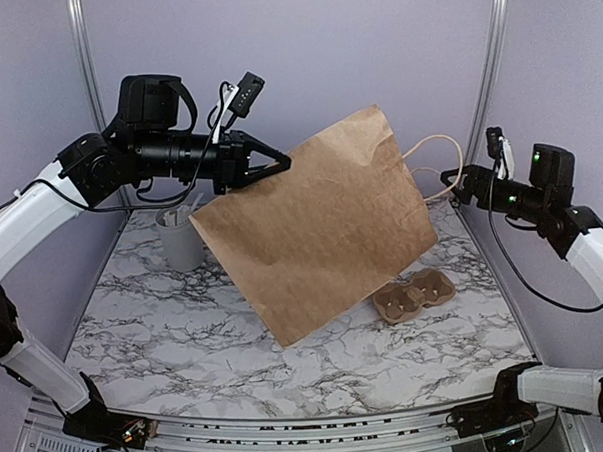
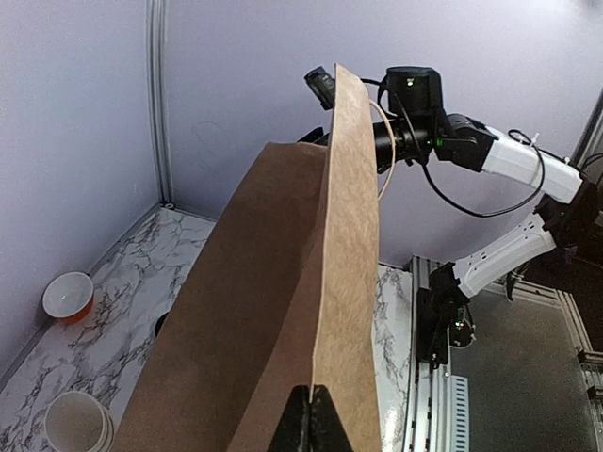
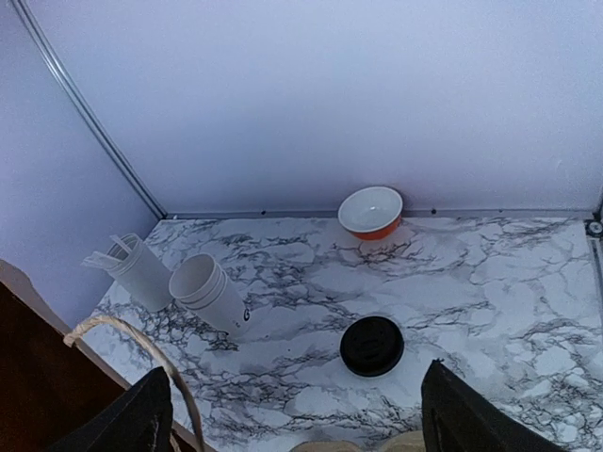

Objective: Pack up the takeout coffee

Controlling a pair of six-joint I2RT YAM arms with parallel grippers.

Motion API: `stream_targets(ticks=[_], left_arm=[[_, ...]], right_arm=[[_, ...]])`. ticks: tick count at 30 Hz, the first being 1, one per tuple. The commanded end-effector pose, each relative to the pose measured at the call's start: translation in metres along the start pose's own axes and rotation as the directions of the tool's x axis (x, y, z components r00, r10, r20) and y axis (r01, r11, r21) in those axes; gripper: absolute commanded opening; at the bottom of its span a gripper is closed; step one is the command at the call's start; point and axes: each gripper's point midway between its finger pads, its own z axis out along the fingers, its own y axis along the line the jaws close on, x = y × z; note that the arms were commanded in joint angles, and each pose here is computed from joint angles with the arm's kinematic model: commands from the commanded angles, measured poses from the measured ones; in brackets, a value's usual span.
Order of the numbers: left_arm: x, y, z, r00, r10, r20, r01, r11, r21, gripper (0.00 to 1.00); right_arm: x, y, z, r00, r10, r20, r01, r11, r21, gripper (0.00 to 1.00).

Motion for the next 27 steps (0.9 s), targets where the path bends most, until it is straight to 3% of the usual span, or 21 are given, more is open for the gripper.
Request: stream_targets(ticks=[1, 6, 9, 15, 19, 27], left_arm=[[-0.030, -0.029, -0.017, 0.994, 0.034, 0.101, -0.047, 0.991, 0.126, 0.00], [-0.029, -0.027, -0.012, 0.995, 0.024, 0.096, -0.038, 0.989, 0.144, 0.00], [-0.029, -0.025, -0.010, 0.995, 0.020, 0.094, -0.034, 0.989, 0.146, 0.00], [-0.026, -0.008, -0.005, 0.996, -0.006, 0.089, -0.004, 0.995, 0.104, 0.00], [-0.022, 0.010, -0.003, 0.994, -0.051, 0.093, 0.044, 0.996, 0.076, 0.00], [-0.004, 0.039, 0.012, 0.986, -0.154, 0.057, 0.152, 0.988, 0.037, 0.00]], right_arm=[[0.012, 0.038, -0.005, 0.998, 0.017, -0.064, -0.033, 0.964, -0.266, 0.88], [0.022, 0.050, -0.007, 0.995, 0.017, -0.096, -0.050, 0.935, -0.351, 0.87], [0.025, 0.053, -0.006, 0.993, 0.032, -0.114, -0.073, 0.922, -0.381, 0.78], [0.027, 0.062, -0.010, 0.988, 0.033, -0.148, -0.093, 0.902, -0.422, 0.28], [0.025, 0.068, -0.018, 0.987, 0.038, -0.157, -0.103, 0.898, -0.427, 0.02], [-0.009, 0.102, -0.037, 0.994, 0.030, -0.104, -0.078, 0.865, -0.496, 0.00]])
